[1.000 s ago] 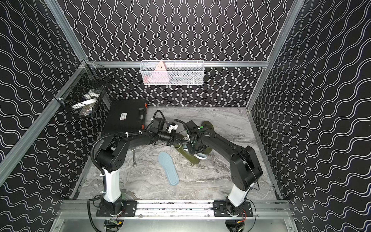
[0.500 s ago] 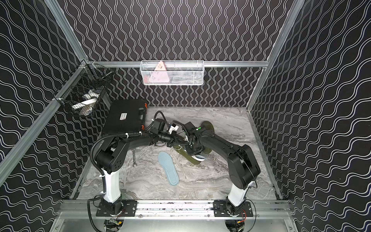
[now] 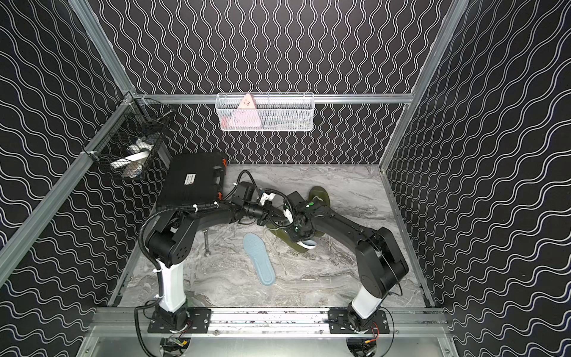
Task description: Insert the insole into the shoe
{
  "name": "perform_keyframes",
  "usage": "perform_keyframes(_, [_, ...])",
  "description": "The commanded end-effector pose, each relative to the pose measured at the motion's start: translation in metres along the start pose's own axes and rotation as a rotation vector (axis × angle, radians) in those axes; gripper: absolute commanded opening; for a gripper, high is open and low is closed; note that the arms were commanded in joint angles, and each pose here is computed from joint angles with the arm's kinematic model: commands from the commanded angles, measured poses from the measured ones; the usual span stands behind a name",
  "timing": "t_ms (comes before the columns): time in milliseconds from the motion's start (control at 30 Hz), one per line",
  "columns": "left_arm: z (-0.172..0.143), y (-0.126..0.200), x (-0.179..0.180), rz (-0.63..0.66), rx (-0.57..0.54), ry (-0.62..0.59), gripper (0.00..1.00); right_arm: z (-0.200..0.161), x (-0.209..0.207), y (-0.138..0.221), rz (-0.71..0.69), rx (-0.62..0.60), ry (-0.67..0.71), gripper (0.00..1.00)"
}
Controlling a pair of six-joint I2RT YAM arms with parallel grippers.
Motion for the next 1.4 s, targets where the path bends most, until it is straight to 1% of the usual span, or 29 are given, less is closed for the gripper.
perform_keyframes(0, [0.001, -0.001, -0.006, -0.035, 0.027, -0.041, 0.0, 0.0, 0.0, 0.006, 0.002, -0.087, 0.071, 0.17])
perform_keyframes(67, [0.002, -0.001, -0.007, -0.035, 0.026, -0.041, 0.0, 0.001, 0.001, 0.009, 0.007, -0.123, 0.099, 0.17])
perform_keyframes(100, [0.001, -0.001, -0.007, -0.035, 0.029, -0.042, 0.0, -0.005, 0.0, 0.002, 0.008, -0.104, 0.111, 0.17])
perform_keyframes(133, [0.001, -0.002, -0.007, -0.035, 0.032, -0.041, 0.0, -0.004, 0.001, -0.001, 0.012, -0.109, 0.123, 0.17])
perform_keyframes(233, [0.0, -0.005, -0.005, -0.031, 0.037, -0.038, 0.0, 0.005, 0.001, -0.014, 0.006, -0.101, 0.159, 0.17])
perform_keyframes(333, [-0.002, -0.008, -0.004, -0.032, 0.043, -0.035, 0.0, 0.018, 0.002, -0.016, 0.004, -0.108, 0.178, 0.17])
perform_keyframes(500, [-0.002, -0.009, -0.003, -0.028, 0.045, -0.03, 0.0, 0.011, 0.001, -0.006, -0.01, -0.143, 0.183, 0.2])
perform_keyframes(533, [-0.002, -0.008, -0.004, -0.029, 0.047, -0.032, 0.0, 0.003, 0.0, -0.01, -0.01, -0.137, 0.19, 0.2])
perform_keyframes(600, [-0.002, -0.008, -0.005, -0.027, 0.049, -0.034, 0.0, 0.001, 0.0, -0.013, -0.009, -0.162, 0.201, 0.21])
perform_keyframes(800, [-0.003, -0.007, -0.005, -0.021, 0.058, -0.038, 0.0, 0.014, 0.001, -0.024, -0.004, -0.14, 0.214, 0.22])
perform_keyframes(967, [-0.002, -0.008, -0.003, -0.026, 0.057, -0.031, 0.0, 0.019, 0.002, -0.016, -0.003, -0.231, 0.247, 0.27])
perform_keyframes(1100, [-0.002, -0.009, -0.002, -0.018, 0.063, -0.033, 0.0, 0.02, -0.001, -0.016, -0.019, -0.221, 0.254, 0.28])
perform_keyframes(1167, [-0.001, -0.009, -0.003, -0.012, 0.062, -0.036, 0.0, 0.016, -0.001, -0.013, -0.019, -0.205, 0.245, 0.32])
perform_keyframes(1200, [-0.001, -0.009, -0.003, -0.01, 0.06, -0.037, 0.0, 0.014, -0.002, -0.011, -0.021, -0.205, 0.234, 0.36])
perform_keyframes(1300, [-0.001, -0.008, -0.005, -0.004, 0.053, -0.038, 0.0, 0.008, -0.002, -0.001, -0.021, -0.196, 0.199, 0.65])
perform_keyframes(1333, [-0.001, -0.007, -0.004, 0.0, 0.048, -0.038, 0.0, 0.005, -0.002, 0.003, -0.019, -0.189, 0.186, 0.73])
perform_keyframes(1367, [-0.001, -0.007, -0.004, 0.004, 0.046, -0.036, 0.0, 0.002, -0.002, 0.006, -0.014, -0.18, 0.171, 0.78])
Point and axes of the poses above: each gripper's point midway between its finger pads, its own y axis back along the fingers, its own x axis along the line the jaws close on, z = x × y, the point moved 10 cm from there along y, back along the fingers, and after that the axes turned 1 degree about y, right-handed, at the moved point
